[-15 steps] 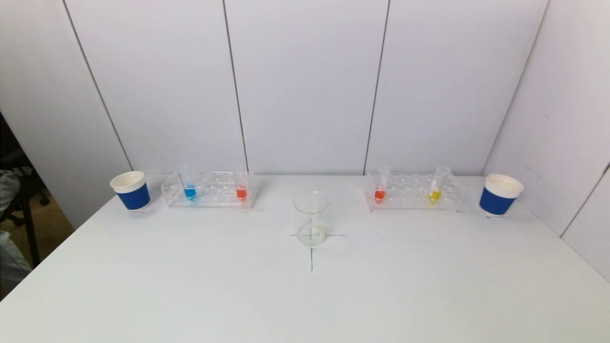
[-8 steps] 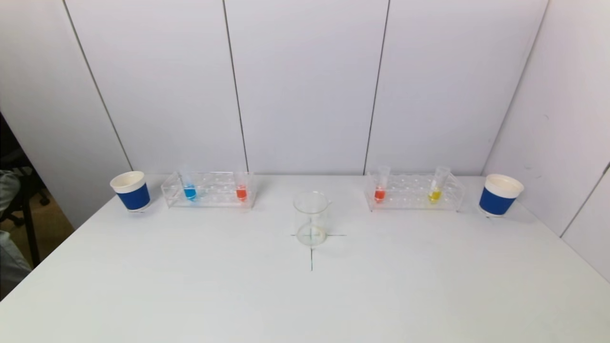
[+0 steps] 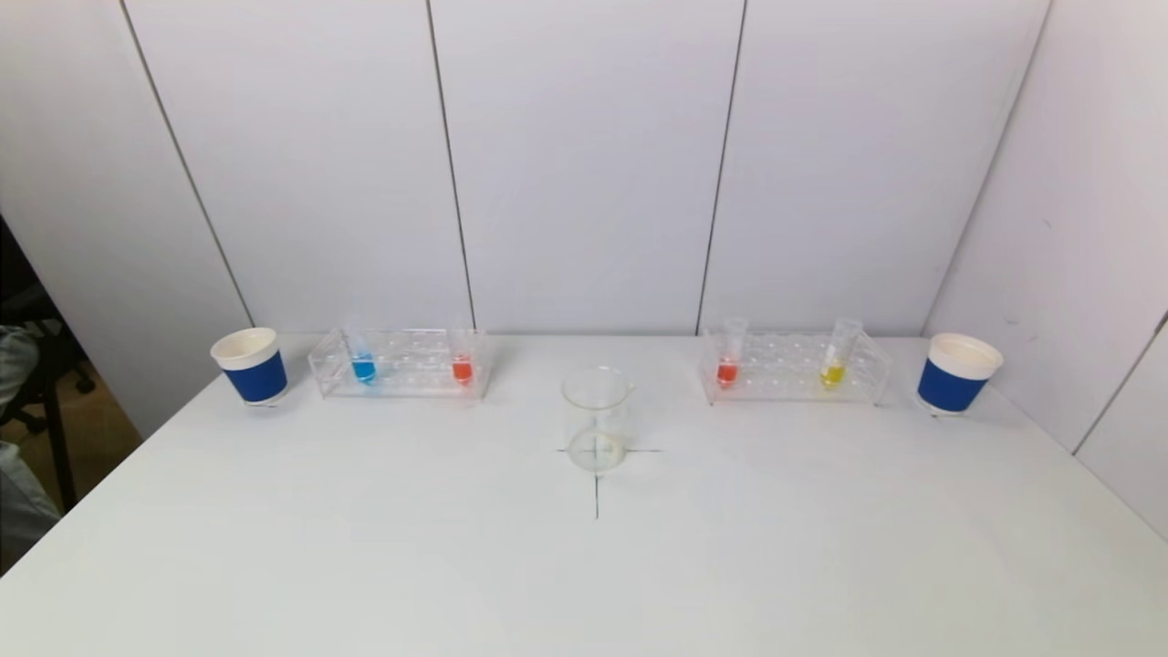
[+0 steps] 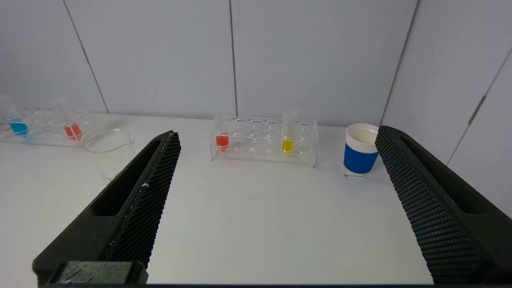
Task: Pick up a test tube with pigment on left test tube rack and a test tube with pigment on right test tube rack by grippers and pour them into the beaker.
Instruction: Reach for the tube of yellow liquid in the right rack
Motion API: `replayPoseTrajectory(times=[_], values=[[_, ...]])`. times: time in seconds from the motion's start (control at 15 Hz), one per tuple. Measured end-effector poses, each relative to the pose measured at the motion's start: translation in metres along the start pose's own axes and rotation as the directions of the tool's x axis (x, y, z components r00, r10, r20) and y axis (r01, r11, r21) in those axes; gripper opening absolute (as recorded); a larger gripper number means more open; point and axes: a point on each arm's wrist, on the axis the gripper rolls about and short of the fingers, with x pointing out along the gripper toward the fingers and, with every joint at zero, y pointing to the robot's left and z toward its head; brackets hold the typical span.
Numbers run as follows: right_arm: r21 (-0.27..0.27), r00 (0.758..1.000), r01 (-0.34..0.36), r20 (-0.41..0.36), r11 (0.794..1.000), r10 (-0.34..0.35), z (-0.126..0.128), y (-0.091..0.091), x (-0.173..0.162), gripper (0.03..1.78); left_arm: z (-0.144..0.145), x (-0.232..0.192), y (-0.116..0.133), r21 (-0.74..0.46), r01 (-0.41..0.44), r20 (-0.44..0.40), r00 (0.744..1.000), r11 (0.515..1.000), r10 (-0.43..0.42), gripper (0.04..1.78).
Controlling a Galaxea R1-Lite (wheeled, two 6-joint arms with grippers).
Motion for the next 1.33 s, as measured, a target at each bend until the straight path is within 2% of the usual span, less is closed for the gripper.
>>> replayPoseTrajectory(times=[0.27,0.53,0.93,1.33], values=[[0.004,1.000,0.001,-0.031,1.000,-0.001,0.004,-0.006,0.056,1.77,0.000,0.000,0.000,0.000,0.000,0.000,1.000,1.000,0.000,1.77],[0.006,0.996,0.002,-0.085,1.000,-0.002,-0.008,-0.010,0.107,1.77,0.000,0.000,0.000,0.001,0.000,0.000,1.000,1.000,0.000,1.77],[0.007,0.991,0.015,-0.134,1.000,-0.014,-0.046,-0.014,0.175,1.77,0.000,0.000,0.000,0.001,0.000,0.000,1.000,1.000,0.000,1.77],[0.002,0.991,0.039,-0.129,0.999,-0.039,-0.100,-0.011,0.230,1.77,0.000,0.000,0.000,0.001,0.000,0.000,1.000,1.000,0.000,1.77]])
